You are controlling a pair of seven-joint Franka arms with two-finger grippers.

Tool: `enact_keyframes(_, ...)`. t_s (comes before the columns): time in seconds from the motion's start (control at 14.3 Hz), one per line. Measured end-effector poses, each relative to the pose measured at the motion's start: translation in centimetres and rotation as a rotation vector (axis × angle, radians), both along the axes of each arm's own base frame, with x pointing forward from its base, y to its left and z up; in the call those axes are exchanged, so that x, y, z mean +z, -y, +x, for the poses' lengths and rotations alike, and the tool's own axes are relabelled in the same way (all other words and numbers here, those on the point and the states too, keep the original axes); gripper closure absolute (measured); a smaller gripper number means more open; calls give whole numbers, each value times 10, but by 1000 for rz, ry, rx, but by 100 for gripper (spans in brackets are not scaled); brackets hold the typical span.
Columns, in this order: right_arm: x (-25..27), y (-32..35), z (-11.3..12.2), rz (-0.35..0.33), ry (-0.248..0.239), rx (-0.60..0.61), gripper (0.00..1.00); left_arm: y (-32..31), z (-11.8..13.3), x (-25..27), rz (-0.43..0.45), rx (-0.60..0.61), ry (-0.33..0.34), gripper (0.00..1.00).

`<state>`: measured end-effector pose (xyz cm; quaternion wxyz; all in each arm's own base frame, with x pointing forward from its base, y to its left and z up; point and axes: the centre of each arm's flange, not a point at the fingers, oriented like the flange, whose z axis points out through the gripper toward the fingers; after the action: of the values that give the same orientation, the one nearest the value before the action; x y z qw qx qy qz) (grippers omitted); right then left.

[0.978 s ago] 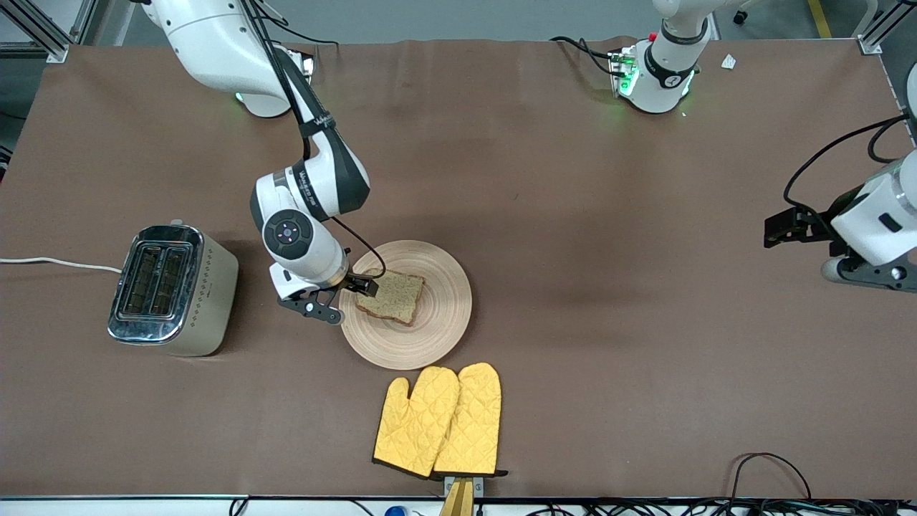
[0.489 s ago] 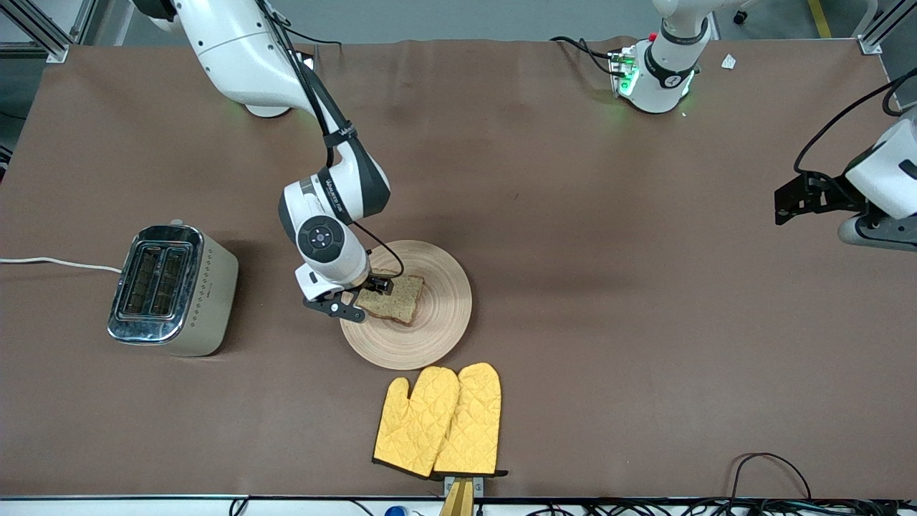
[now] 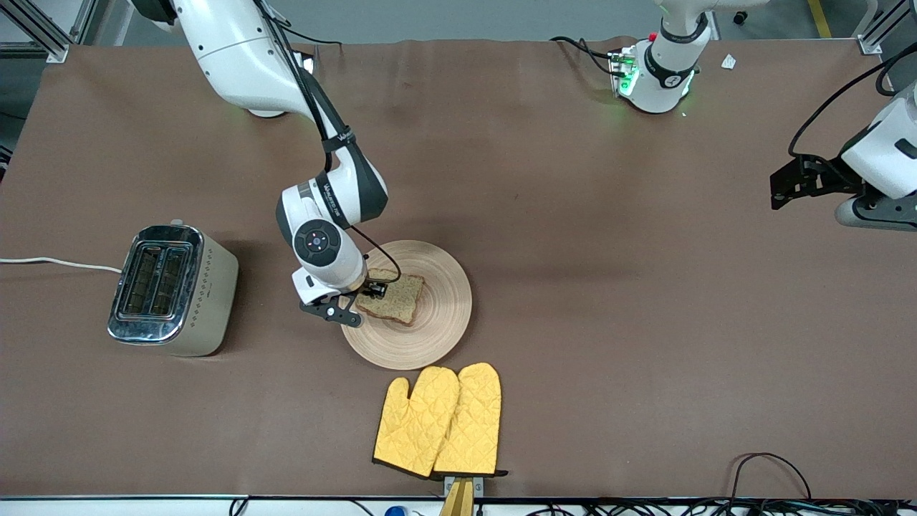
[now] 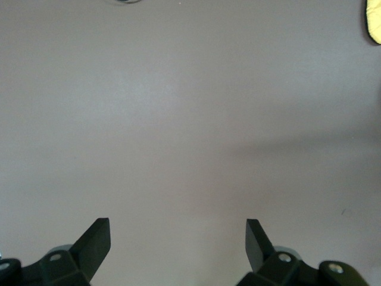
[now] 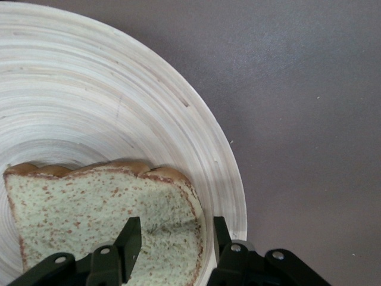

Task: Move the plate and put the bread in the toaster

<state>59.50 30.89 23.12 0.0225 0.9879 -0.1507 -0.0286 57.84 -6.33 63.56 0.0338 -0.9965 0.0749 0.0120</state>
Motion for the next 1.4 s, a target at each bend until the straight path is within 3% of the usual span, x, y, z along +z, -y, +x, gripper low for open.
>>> enact_keyframes(0.91,-8,6,1,-6,-10,-9,47,-18,-10,-11,-60,70,-9,0)
enact_keyframes(1.05,-8,5,1,-4,-11,-11,58,-18,-10,-11,-60,70,-9,0)
enact_keyframes(1.4,-8,5,1,-3,-11,-12,61,-17,-10,-11,-60,70,-7,0)
